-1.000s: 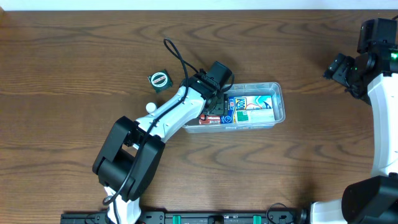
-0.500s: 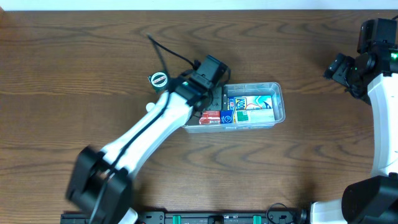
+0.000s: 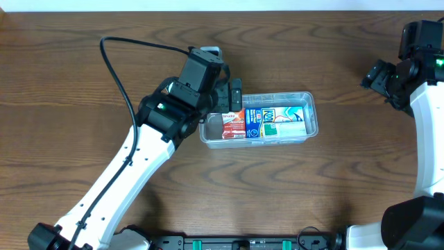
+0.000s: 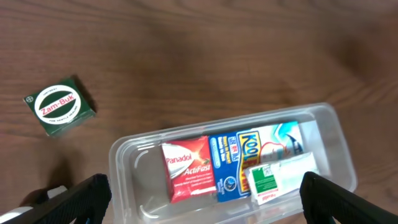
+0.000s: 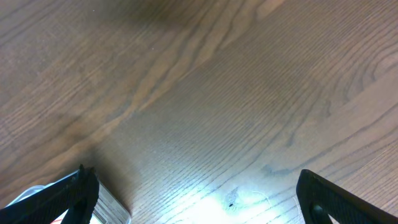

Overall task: Pack container
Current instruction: 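Raise the left gripper and move it over the green Zam-Buk tin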

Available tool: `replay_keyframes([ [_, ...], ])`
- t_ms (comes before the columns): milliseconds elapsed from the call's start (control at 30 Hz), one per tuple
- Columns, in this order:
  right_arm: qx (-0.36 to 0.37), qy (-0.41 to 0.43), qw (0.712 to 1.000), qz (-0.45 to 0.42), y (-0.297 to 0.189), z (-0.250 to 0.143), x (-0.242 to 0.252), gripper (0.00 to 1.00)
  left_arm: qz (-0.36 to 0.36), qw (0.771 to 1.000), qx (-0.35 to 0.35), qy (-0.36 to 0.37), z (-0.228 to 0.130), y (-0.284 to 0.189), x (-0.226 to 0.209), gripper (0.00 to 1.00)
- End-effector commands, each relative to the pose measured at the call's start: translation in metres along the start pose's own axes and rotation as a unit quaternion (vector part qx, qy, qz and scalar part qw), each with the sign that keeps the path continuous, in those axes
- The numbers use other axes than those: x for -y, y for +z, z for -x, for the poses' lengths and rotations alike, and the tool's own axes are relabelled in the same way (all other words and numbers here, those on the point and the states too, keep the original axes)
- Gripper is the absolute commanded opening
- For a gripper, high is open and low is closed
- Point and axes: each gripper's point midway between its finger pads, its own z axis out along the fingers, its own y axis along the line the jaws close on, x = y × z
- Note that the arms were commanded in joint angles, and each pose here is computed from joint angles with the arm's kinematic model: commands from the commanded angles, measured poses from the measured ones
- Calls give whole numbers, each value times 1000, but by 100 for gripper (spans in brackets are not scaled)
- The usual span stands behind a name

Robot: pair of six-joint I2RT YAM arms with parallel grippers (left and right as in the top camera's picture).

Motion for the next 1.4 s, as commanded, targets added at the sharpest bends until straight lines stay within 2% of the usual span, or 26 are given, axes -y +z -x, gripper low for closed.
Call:
replay_keyframes([
  [0, 1, -2, 1000, -4, 0, 1, 1, 99, 14, 1000, 18, 20, 11, -4, -6, 98],
  [133, 2, -2, 1000, -4, 0, 1, 1, 99, 29, 999, 33, -28, 27, -9, -26, 98],
  [267, 2, -2, 1000, -4, 0, 1, 1, 99, 60, 992, 49, -99, 48, -25, -63, 98],
  [567, 2, -2, 1000, -4, 0, 1, 1, 99, 134, 976, 35, -171, 72, -41, -136, 98],
  [867, 2, -2, 1000, -4, 0, 1, 1, 99, 179, 968, -78, -158, 69, 5, -158, 98],
  [1167, 2, -2, 1000, -4, 0, 1, 1, 99, 193, 959, -103, -179, 63, 41, -176, 98],
  [1367, 2, -2, 1000, -4, 0, 1, 1, 99, 204, 951, -143, -183, 43, 79, -187, 98],
])
